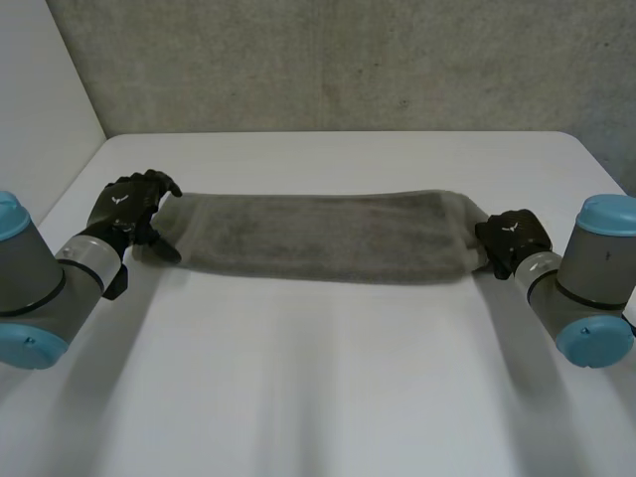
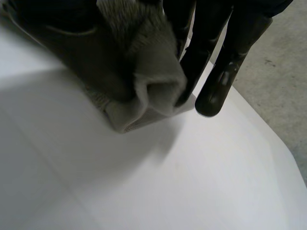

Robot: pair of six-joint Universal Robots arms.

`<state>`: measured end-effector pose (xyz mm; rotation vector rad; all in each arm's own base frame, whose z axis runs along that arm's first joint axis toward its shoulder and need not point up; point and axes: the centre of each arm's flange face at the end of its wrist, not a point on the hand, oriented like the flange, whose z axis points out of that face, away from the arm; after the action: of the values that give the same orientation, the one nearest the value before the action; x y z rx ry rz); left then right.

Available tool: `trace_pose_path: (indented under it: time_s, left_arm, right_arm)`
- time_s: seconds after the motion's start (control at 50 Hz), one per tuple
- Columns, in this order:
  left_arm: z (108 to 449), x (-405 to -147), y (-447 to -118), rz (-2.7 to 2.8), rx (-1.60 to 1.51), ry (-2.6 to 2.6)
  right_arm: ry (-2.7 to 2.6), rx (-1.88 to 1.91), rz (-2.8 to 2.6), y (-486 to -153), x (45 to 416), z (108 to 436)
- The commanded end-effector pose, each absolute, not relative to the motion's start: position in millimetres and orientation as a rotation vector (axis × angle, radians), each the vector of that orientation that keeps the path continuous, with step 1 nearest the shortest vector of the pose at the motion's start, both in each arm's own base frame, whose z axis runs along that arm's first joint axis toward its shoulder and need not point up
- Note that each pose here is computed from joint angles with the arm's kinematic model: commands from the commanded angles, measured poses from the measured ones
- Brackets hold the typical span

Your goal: Fold the towel.

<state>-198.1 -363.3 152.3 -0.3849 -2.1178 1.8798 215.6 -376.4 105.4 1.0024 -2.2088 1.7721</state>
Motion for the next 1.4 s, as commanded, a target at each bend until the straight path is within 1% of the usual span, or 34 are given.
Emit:
trace_pose_path:
  time_s: [0.02, 0.1, 0.14, 0.16, 0.2, 0.22, 0.26, 0.28, 0.32, 0.34, 0.38, 0.4, 0.44, 0.46, 0.5, 0.52, 0.56, 0.58, 0.6, 0.62, 0.66, 0.68, 0.72, 0.74, 0.78, 0.8, 0.84, 0.94, 1.06, 1.1, 1.12, 1.16, 1.26, 1.4]
  left_arm:
    - [153.1, -197.8, -361.7, 1.896, -0.391, -2.105]
    - [153.3, -197.2, -362.1, 1.897, -0.386, -2.104]
    - [153.8, -197.3, -362.6, 1.901, -0.386, -2.101]
    - [153.4, -197.3, -362.9, 1.902, -0.386, -2.099]
    - [153.3, -197.2, -362.9, 1.905, -0.385, -2.099]
    - [153.3, -197.2, -362.9, 1.905, -0.385, -2.099]
    - [154.0, -197.2, -363.0, 1.908, -0.385, -2.096]
    - [153.6, -197.2, -362.7, 1.907, -0.385, -2.097]
    - [154.2, -197.2, -362.7, 1.908, -0.385, -2.096]
    - [154.2, -197.2, -362.7, 1.908, -0.385, -2.096]
    - [154.8, -197.2, -362.7, 1.910, -0.386, -2.095]
    - [155.3, -197.2, -362.7, 1.911, -0.386, -2.093]
    - [155.3, -196.6, -363.0, 1.912, -0.384, -2.094]
    - [155.3, -196.6, -363.0, 1.912, -0.384, -2.094]
    - [155.9, -196.1, -363.3, 1.915, -0.383, -2.094]
    - [155.3, -196.0, -363.3, 1.913, -0.383, -2.095]
    - [155.9, -196.0, -363.3, 1.915, -0.383, -2.094]
    - [155.9, -196.0, -363.3, 1.915, -0.383, -2.093]
    - [155.9, -196.0, -363.3, 1.915, -0.383, -2.093]
    - [155.9, -196.0, -363.3, 1.915, -0.383, -2.093]
    - [155.9, -196.0, -363.3, 1.915, -0.383, -2.093]
    - [156.5, -196.0, -363.3, 1.917, -0.383, -2.092]
    - [156.1, -196.0, -363.0, 1.915, -0.383, -2.093]
    - [156.7, -196.0, -363.0, 1.917, -0.383, -2.092]
    - [156.7, -196.0, -363.0, 1.917, -0.383, -2.092]
    - [156.7, -196.0, -363.0, 1.917, -0.383, -2.092]
    - [156.7, -196.0, -363.0, 1.917, -0.383, -2.092]
    - [156.7, -196.7, -362.6, 1.917, -0.389, -2.091]
    - [155.5, -197.5, -362.2, 1.911, -0.395, -2.091]
    - [154.3, -197.6, -362.7, 1.911, -0.396, -2.093]
    - [154.3, -197.6, -362.7, 1.911, -0.396, -2.093]
    - [153.1, -198.3, -362.4, 1.905, -0.399, -2.094]
    - [151.0, -201.5, -360.2, 1.896, -0.412, -2.095]
    - [148.9, -206.5, -356.2, 1.882, -0.428, -2.092]
  right_arm:
    - [-2.187, 0.937, 1.776, -389.3, 198.4, 112.0]
    - [-2.179, 0.873, 1.757, -398.9, 176.6, 118.3]
    - [-2.125, 0.821, 1.733, -410.6, 146.7, 134.6]
    - [-2.125, 0.821, 1.733, -410.7, 146.5, 134.7]
    - [-2.053, 0.841, 1.705, -420.8, 122.0, 149.6]
    - [-2.053, 0.841, 1.705, -420.8, 121.9, 149.6]
    - [-1.935, 0.873, 1.715, -433.6, 111.3, 175.7]
    - [-1.934, 0.873, 1.715, -433.7, 111.2, 175.9]
    - [-1.874, 0.878, 1.737, -439.7, 112.5, 200.3]
    - [-1.874, 0.878, 1.738, -439.8, 112.6, 200.4]
    - [-1.816, 0.870, 1.782, -444.7, 116.7, 229.5]
    - [-1.816, 0.870, 1.782, -444.7, 116.7, 229.6]
    - [-1.749, 0.890, 1.845, -443.5, 135.6, 257.8]
    - [-1.749, 0.890, 1.846, -443.4, 135.7, 258.0]
    - [-1.670, 0.987, 1.957, -427.6, 188.9, 278.7]
    - [-1.670, 0.987, 1.957, -427.5, 189.2, 278.9]
    - [-1.595, 1.101, 2.067, -401.1, 248.7, 290.5]
    - [-1.595, 1.101, 2.067, -400.9, 249.0, 290.5]
    - [-1.579, 1.160, 2.105, -385.8, 275.7, 289.3]
    - [-1.579, 1.160, 2.105, -385.7, 276.0, 289.3]
    - [-1.561, 1.323, 2.172, -348.5, 332.4, 274.4]
    - [-1.561, 1.324, 2.172, -348.3, 332.7, 274.3]
    - [-1.548, 1.527, 2.210, -300.2, 386.6, 247.9]
    - [-1.548, 1.528, 2.210, -300.0, 386.9, 247.8]
    - [-1.560, 1.684, 2.190, -266.3, 419.7, 212.8]
    - [-1.561, 1.685, 2.190, -266.2, 419.8, 212.6]
    - [-1.563, 1.791, 2.126, -248.1, 436.5, 178.1]
    - [-1.541, 1.761, 2.024, -251.7, 434.9, 160.6]
    - [-1.606, 1.655, 1.944, -267.3, 416.7, 158.9]
    - [-1.677, 1.593, 1.874, -281.2, 392.2, 159.1]
    - [-1.677, 1.593, 1.874, -281.2, 392.1, 159.1]
    - [-1.759, 1.545, 1.828, -287.0, 365.1, 162.0]
    - [-1.949, 1.414, 1.807, -293.4, 328.4, 160.5]
    - [-2.193, 1.300, 1.803, -297.0, 291.8, 149.0]
